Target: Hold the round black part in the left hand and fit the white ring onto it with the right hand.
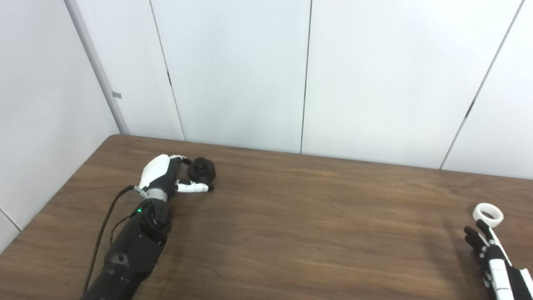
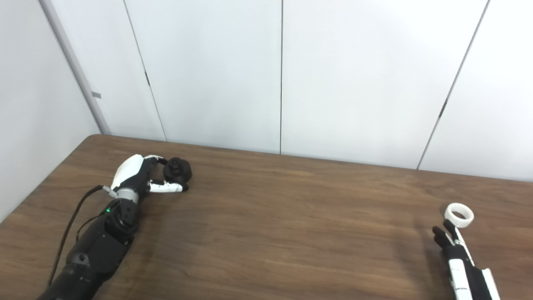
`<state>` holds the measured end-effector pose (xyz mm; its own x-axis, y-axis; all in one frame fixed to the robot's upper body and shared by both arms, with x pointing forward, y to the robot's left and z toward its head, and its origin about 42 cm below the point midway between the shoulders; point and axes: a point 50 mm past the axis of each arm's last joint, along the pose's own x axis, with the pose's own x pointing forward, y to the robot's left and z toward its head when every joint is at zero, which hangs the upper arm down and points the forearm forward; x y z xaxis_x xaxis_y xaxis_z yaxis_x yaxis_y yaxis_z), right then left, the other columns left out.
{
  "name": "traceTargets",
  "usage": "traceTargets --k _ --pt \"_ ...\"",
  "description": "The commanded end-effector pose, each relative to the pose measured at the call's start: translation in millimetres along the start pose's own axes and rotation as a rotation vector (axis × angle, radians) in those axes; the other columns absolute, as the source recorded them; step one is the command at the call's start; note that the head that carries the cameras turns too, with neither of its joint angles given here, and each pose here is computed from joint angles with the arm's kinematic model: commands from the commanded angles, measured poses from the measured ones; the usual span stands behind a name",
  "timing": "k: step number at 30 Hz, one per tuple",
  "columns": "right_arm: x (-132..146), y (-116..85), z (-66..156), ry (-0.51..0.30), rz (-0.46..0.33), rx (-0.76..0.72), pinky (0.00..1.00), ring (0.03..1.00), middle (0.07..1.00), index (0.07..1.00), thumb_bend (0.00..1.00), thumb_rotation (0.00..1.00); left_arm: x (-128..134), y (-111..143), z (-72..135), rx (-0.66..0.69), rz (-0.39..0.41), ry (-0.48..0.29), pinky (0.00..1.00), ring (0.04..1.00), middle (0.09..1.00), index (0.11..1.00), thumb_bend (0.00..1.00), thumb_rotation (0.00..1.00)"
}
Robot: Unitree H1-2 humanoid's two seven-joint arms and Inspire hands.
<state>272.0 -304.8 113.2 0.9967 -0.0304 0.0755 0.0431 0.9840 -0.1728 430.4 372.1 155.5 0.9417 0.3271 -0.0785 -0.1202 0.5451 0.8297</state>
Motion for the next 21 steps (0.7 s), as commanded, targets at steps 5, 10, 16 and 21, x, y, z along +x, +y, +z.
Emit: traceTargets --k 5,10,16,21 --pt "-18.3 9.4 -20.4 0.076 -0.004 0.028 1.00 0.931 0.908 0.947 0.49 1.00 13.9 24.8 18.3 -0.011 0.076 -0.067 1.00 0.984 0.925 0.784 0.94 0.27" --pt "-19.1 8.8 -20.8 0.082 0.003 0.018 1.00 0.938 0.915 0.948 0.50 1.00 15.7 23.9 22.8 -0.039 0.066 -0.063 1.00 0.982 0.925 0.781 0.95 0.28" --pt "-19.3 9.2 -21.2 0.080 0.001 0.020 1.00 0.934 0.915 0.950 0.50 1.00 17.5 23.7 28.3 -0.058 0.069 -0.061 1.00 0.979 0.924 0.774 0.95 0.27" --pt "-20.0 9.0 -21.9 0.084 0.001 0.010 1.00 0.935 0.916 0.950 0.50 1.00 18.4 23.7 28.6 -0.049 0.072 -0.072 1.00 0.978 0.921 0.766 0.94 0.26"
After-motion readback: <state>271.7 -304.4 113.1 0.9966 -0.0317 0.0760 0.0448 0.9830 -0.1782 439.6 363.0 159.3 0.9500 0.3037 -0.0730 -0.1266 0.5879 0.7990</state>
